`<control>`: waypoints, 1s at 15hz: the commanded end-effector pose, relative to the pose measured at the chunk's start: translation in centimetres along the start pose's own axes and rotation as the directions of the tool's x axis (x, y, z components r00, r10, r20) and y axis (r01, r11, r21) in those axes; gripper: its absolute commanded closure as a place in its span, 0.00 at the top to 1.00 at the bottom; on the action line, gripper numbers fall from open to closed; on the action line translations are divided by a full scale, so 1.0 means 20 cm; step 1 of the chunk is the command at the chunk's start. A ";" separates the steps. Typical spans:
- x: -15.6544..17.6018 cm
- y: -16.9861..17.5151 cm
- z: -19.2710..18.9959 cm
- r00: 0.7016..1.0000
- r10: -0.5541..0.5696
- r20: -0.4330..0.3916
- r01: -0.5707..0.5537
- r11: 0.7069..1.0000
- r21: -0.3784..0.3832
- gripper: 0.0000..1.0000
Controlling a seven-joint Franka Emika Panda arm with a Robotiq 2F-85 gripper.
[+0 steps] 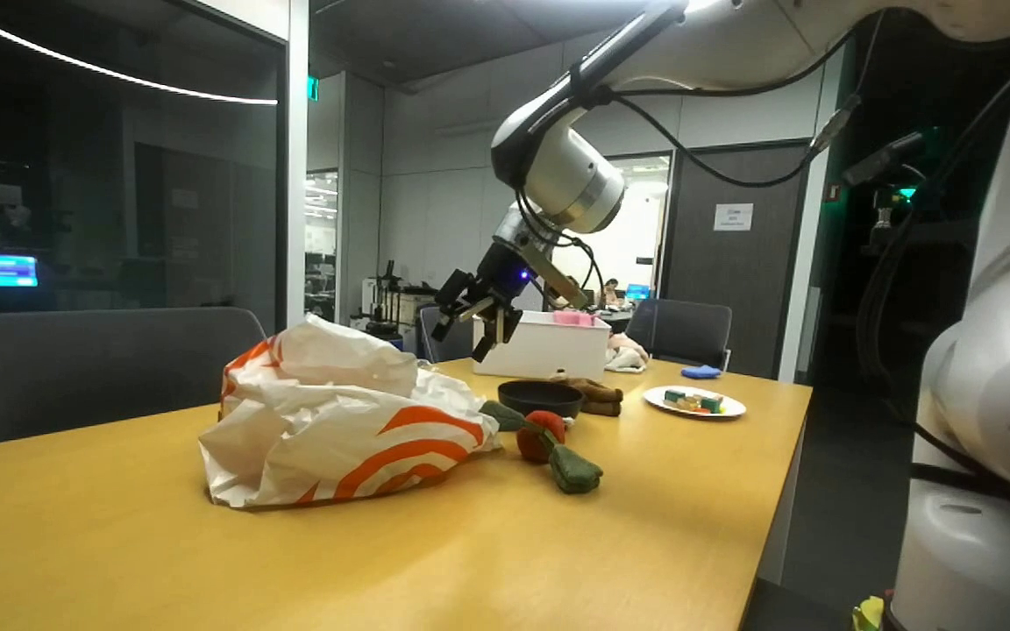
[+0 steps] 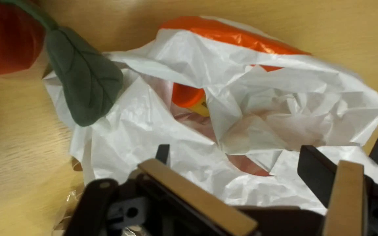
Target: Put the orange and apple in the black bowl.
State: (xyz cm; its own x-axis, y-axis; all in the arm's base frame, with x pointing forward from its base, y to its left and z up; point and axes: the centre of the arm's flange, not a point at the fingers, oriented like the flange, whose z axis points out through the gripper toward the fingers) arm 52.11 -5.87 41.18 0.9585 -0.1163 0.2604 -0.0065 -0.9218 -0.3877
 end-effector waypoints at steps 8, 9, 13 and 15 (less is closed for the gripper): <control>0.18 0.21 0.32 0.995 -0.074 0.068 0.090 0.955 -0.283 1.00; 0.18 0.19 0.35 0.990 -0.100 0.102 0.128 0.939 -0.319 1.00; 0.18 0.04 0.44 0.953 -0.221 0.208 0.291 0.864 -0.411 1.00; 0.19 -0.08 0.46 0.929 -0.290 0.229 0.364 0.820 -0.442 1.00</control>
State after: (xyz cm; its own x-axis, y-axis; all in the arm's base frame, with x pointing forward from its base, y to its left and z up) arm 57.10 -4.34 33.16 0.9752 0.1664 0.1456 0.1548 -0.9840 0.0876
